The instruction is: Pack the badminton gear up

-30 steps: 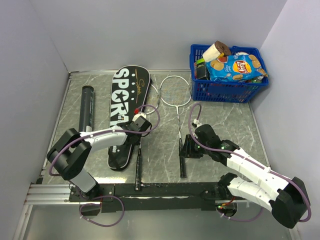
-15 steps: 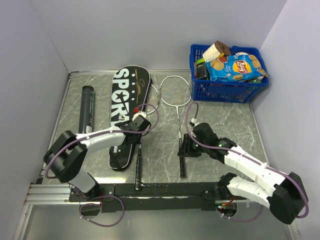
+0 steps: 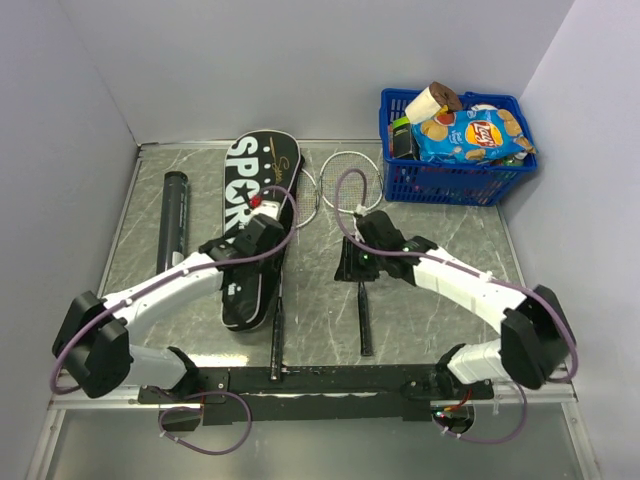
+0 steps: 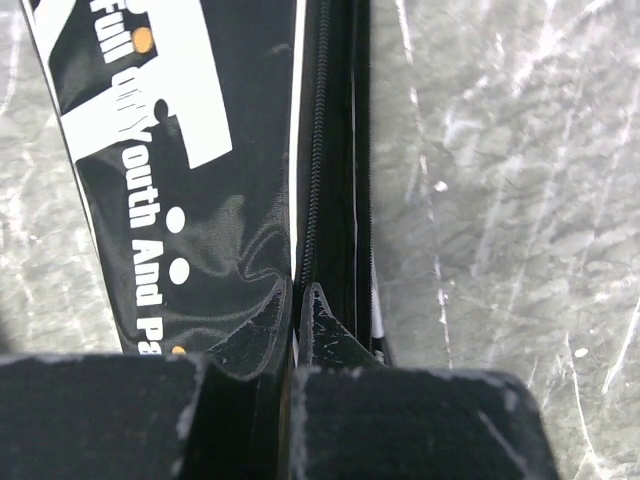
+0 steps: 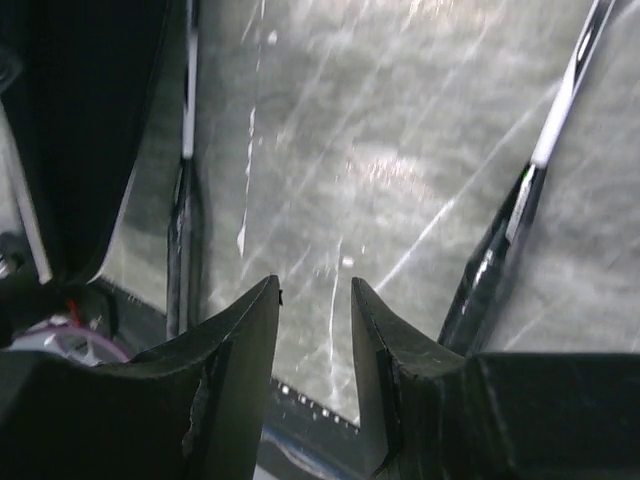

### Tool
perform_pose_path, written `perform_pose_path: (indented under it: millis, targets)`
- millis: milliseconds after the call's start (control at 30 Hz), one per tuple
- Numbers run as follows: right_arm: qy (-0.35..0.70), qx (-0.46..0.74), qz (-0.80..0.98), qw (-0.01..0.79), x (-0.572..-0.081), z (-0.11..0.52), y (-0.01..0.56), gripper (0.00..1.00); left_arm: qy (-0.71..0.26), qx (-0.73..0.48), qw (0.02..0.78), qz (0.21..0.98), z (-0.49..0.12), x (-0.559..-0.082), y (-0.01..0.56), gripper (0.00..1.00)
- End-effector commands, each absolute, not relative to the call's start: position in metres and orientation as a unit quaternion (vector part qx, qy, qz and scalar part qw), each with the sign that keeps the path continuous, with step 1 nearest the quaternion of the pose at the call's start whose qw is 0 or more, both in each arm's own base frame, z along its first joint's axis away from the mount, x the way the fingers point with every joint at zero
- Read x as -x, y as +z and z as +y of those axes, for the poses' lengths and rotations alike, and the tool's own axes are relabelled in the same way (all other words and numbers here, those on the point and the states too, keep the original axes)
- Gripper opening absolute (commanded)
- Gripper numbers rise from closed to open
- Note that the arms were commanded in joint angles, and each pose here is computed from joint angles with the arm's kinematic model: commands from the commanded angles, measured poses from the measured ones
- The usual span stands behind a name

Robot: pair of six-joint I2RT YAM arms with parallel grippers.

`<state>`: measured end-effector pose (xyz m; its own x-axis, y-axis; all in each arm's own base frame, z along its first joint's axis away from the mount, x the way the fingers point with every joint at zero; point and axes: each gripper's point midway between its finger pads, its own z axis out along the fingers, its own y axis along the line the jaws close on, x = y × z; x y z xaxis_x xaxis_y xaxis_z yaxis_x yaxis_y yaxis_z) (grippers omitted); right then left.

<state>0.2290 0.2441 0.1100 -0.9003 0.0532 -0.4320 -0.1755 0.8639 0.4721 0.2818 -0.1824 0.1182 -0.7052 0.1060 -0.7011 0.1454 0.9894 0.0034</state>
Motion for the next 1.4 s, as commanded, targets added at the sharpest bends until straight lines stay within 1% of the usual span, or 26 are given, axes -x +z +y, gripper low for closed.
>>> perform_pose_path:
  millis: [0,33,133,267,533,600,900,1033,1133,1167,1233,1367]
  targets:
    - [0.215,0.032,0.938,0.27,-0.262,0.245,0.121,0.43,-0.06,-0.039,0.417,0.906,-0.171,-0.296,0.153,0.01]
    - [0.181,0.026,0.94,0.286,-0.273,0.235,0.119,0.43,-0.074,-0.032,0.425,0.902,-0.169,-0.298,0.161,0.01]
    - [0.114,0.025,0.95,0.291,-0.29,0.22,0.111,0.43,-0.094,-0.025,0.438,0.894,-0.164,-0.298,0.175,0.01]
    - [0.072,0.017,0.959,0.273,-0.307,0.208,0.092,0.43,-0.099,-0.022,0.445,0.89,-0.158,-0.295,0.185,0.01]
    - [0.041,-0.013,0.972,0.231,-0.325,0.187,0.051,0.43,-0.144,-0.02,0.454,0.879,-0.164,-0.284,0.2,0.01]
    - [0.039,-0.016,0.972,0.23,-0.331,0.186,0.048,0.44,-0.155,-0.022,0.462,0.873,-0.165,-0.282,0.206,0.01]
    - [0.011,-0.015,0.979,0.201,-0.335,0.181,0.025,0.44,-0.157,-0.024,0.454,0.877,-0.162,-0.274,0.196,0.01]
    - [0.008,-0.013,0.982,0.188,-0.332,0.182,0.014,0.41,-0.151,-0.022,0.452,0.879,-0.161,-0.275,0.192,0.01]
    - [0.01,-0.011,0.983,0.185,-0.332,0.183,0.01,0.34,-0.152,-0.023,0.447,0.881,-0.162,-0.274,0.188,0.01]
    - [0.009,-0.008,0.983,0.184,-0.332,0.183,0.008,0.21,-0.155,-0.024,0.448,0.88,-0.163,-0.274,0.188,0.01]
    - [0.008,-0.003,0.983,0.181,-0.335,0.184,0.004,0.0,-0.157,-0.024,0.445,0.881,-0.163,-0.273,0.185,0.01]
    - [0.009,0.01,0.984,0.177,-0.337,0.187,0.0,0.0,-0.153,-0.023,0.438,0.886,-0.162,-0.271,0.177,0.01]
